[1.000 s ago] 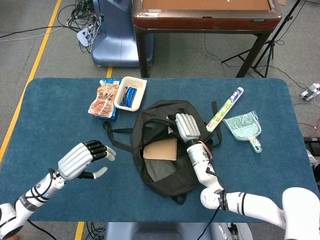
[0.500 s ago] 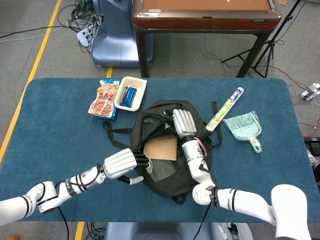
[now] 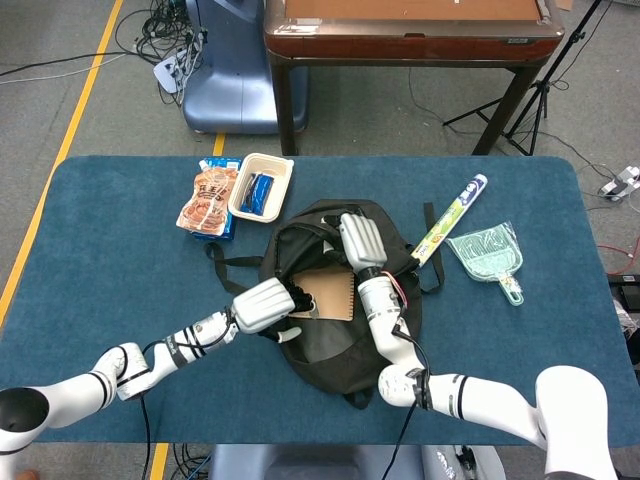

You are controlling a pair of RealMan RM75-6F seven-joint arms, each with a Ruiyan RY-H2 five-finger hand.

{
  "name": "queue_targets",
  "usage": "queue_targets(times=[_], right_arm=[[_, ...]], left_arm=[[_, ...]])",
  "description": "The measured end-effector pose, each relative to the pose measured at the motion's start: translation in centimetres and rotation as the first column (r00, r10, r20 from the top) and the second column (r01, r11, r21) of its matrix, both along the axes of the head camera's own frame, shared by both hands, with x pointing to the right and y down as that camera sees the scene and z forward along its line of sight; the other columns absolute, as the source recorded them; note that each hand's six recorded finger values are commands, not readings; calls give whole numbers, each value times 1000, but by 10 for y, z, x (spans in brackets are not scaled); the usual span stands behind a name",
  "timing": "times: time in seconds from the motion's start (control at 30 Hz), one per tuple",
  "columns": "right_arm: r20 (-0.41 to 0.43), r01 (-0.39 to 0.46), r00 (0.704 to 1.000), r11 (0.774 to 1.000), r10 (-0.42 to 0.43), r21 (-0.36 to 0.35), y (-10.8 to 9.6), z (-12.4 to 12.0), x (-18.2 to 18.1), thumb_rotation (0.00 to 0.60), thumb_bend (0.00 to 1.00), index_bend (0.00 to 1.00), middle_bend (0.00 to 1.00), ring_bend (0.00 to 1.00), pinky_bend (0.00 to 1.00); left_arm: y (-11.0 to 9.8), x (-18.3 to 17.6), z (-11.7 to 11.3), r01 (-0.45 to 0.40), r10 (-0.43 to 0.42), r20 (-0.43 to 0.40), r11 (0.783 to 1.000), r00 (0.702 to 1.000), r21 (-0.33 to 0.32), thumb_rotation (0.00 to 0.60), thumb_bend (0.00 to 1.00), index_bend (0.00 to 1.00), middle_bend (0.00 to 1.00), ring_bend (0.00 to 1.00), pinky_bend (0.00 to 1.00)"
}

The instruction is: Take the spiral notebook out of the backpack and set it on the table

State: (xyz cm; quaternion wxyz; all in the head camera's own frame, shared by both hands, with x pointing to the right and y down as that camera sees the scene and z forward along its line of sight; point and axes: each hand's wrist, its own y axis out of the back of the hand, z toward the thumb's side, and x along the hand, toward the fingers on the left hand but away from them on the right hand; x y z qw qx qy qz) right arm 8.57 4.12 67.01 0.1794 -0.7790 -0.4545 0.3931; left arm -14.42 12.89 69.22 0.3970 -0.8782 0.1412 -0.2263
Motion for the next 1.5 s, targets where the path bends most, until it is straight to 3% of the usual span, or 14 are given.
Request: queue_targets(times=[0.13,0.27,0.63,0.83,1.13,1.5], right_arm=[[2,-1,1000,1000,1,-7,1,1,-1,600,809,716,583,376,150],[0,-7,1000,1000,7,-13,3,3,0,600,809,716,582,376,150],[-6,3,1000,1000,-3,-16,8,5,1,600,809,716,582,376,150],[3,4,1000,1000,-4,-20,9,6,1,600,809,716,582,376,151],[13,3,1000,1000,-3,-20,9,3,0,600,809,716,582,376,150],[22,7,1000,1000,-6,-28,11,3,2,600,809,716,582,376,150]], left_arm=[[-1,-2,14,-3,2,40,1000,999,21,600,353,327,347,351,361],[0,-6,31,-33,27,105,997,994,63,600,336,268,272,281,316],[-2,-20,64,-33,2,250,992,968,122,600,296,243,249,269,288],[1,-16,56,2,-20,206,996,978,87,600,293,264,247,270,288],[17,27,25,34,-33,71,999,997,1,600,289,278,247,271,288],[-9,33,56,79,-91,221,995,971,64,600,289,261,247,264,292]])
